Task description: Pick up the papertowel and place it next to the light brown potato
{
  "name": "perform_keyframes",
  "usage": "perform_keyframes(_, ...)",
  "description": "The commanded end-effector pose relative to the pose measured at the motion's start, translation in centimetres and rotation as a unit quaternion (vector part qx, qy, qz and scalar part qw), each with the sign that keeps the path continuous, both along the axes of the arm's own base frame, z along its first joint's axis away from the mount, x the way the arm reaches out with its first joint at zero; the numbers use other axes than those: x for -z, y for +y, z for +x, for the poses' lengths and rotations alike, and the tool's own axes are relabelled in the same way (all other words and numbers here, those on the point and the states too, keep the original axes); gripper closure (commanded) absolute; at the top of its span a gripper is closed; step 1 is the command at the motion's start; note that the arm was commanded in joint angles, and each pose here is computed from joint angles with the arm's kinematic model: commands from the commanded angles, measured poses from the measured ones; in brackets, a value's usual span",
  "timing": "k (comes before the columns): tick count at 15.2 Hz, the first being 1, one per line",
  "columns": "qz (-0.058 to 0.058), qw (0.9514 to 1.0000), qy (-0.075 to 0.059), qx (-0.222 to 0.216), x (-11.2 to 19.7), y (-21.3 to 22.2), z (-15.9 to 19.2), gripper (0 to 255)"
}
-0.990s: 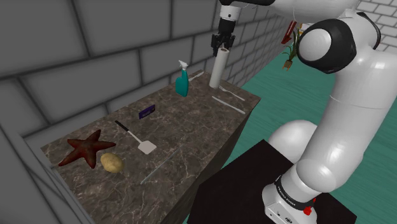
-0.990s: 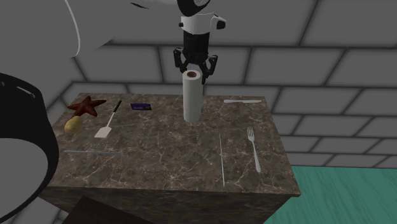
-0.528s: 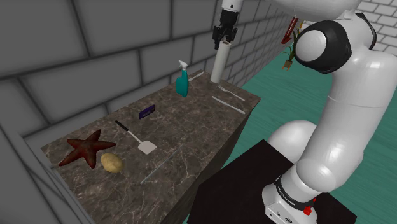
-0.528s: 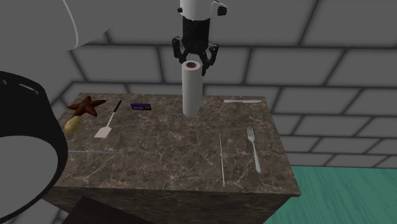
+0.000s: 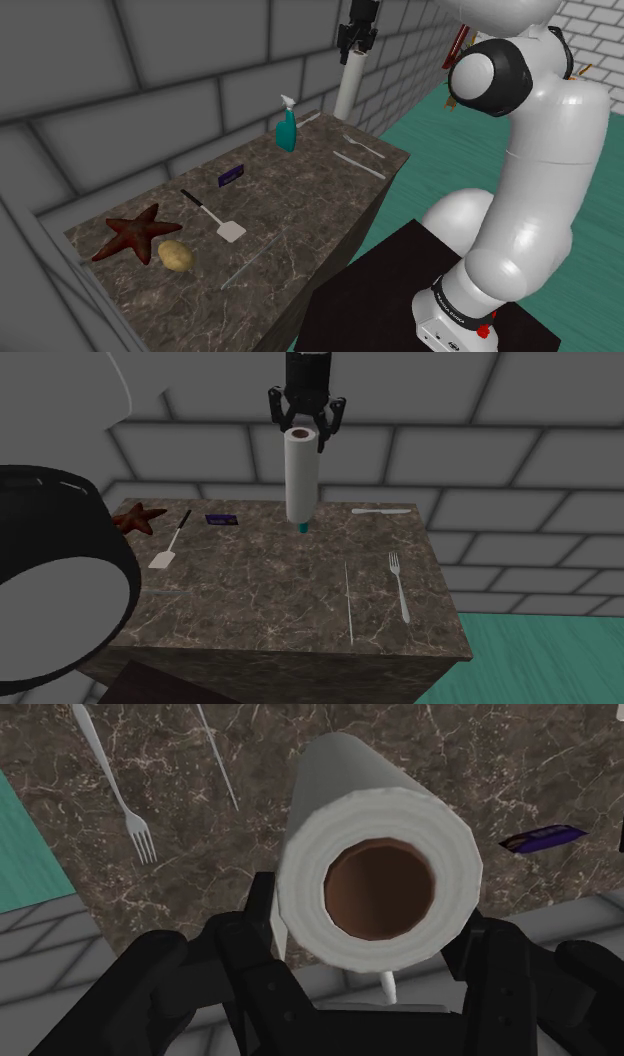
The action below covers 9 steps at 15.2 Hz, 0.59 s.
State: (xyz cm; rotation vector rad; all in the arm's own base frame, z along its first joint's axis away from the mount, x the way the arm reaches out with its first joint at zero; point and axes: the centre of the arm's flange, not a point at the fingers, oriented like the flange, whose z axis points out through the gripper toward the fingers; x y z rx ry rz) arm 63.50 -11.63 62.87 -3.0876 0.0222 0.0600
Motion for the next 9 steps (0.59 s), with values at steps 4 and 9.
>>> perform_keyframes(4,0.0,1.0,0.0,0.0,-2.1,1.3,-0.5,255)
perform_keyframes(9,0.0,1.0,0.0,0.0,-2.1,7.4,-2.8,255)
